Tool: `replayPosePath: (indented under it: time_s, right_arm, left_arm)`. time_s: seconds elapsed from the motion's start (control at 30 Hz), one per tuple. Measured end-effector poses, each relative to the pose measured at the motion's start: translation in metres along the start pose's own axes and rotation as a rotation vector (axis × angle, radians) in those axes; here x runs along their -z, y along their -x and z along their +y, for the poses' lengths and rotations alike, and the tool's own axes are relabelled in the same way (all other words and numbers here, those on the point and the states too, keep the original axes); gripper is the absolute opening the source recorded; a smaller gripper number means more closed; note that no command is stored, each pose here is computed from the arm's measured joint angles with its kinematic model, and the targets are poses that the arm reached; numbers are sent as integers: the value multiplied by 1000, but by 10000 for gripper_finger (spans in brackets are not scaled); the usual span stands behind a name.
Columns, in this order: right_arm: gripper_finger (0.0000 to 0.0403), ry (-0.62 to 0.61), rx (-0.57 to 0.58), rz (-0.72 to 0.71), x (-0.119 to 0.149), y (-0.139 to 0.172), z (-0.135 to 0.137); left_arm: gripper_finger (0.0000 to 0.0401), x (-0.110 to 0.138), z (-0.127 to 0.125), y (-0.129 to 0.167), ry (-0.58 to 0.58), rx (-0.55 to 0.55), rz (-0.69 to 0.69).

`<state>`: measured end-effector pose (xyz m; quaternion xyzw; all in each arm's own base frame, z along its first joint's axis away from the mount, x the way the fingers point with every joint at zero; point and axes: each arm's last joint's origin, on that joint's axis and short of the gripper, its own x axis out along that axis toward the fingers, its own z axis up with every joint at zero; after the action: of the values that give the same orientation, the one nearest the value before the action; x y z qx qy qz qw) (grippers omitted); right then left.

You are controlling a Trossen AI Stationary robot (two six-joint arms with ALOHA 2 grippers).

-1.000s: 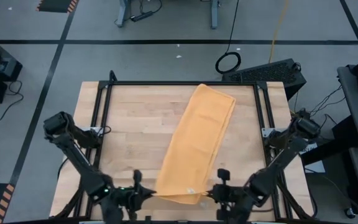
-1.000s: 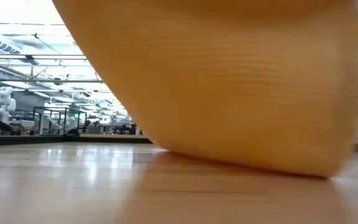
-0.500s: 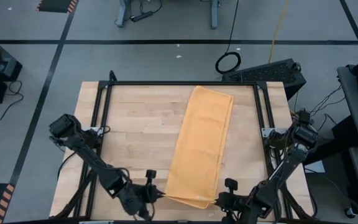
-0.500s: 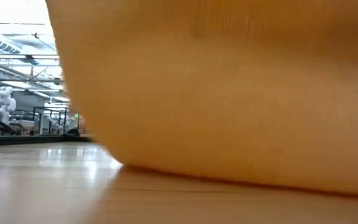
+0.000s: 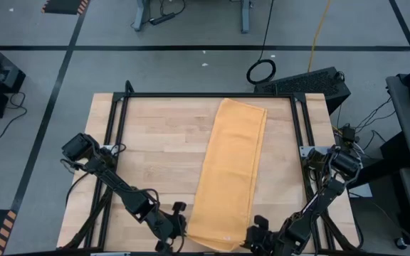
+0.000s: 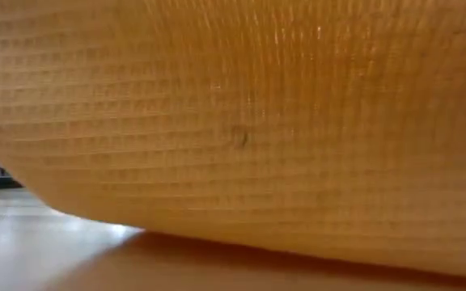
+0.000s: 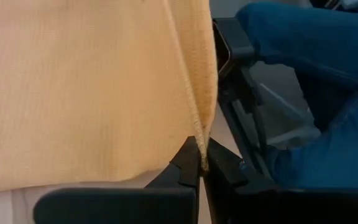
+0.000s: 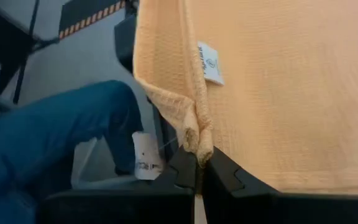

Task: Roll towel
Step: Roll the yellow towel

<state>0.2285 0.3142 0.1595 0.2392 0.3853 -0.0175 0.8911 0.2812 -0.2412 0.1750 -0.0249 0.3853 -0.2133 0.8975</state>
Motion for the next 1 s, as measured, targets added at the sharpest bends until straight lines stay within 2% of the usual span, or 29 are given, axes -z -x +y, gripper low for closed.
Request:
replayPosePath:
  time_s: [0.27, 0.57, 0.83, 1.0]
  right_arm:
    - [0, -83, 39, 28, 9, -5, -16]
    - [3, -18, 69, 49, 14, -8, -26]
    - [66, 24, 125, 81, 14, -8, -32]
    - [107, 56, 199, 105, 7, 8, -21]
  left_arm:
    - [12, 6, 33, -13, 87, -46, 82]
    - [13, 8, 56, -23, 160, 13, 108]
    - [13, 4, 68, -23, 210, -13, 85]
    - [13, 1, 68, -30, 213, 4, 24]
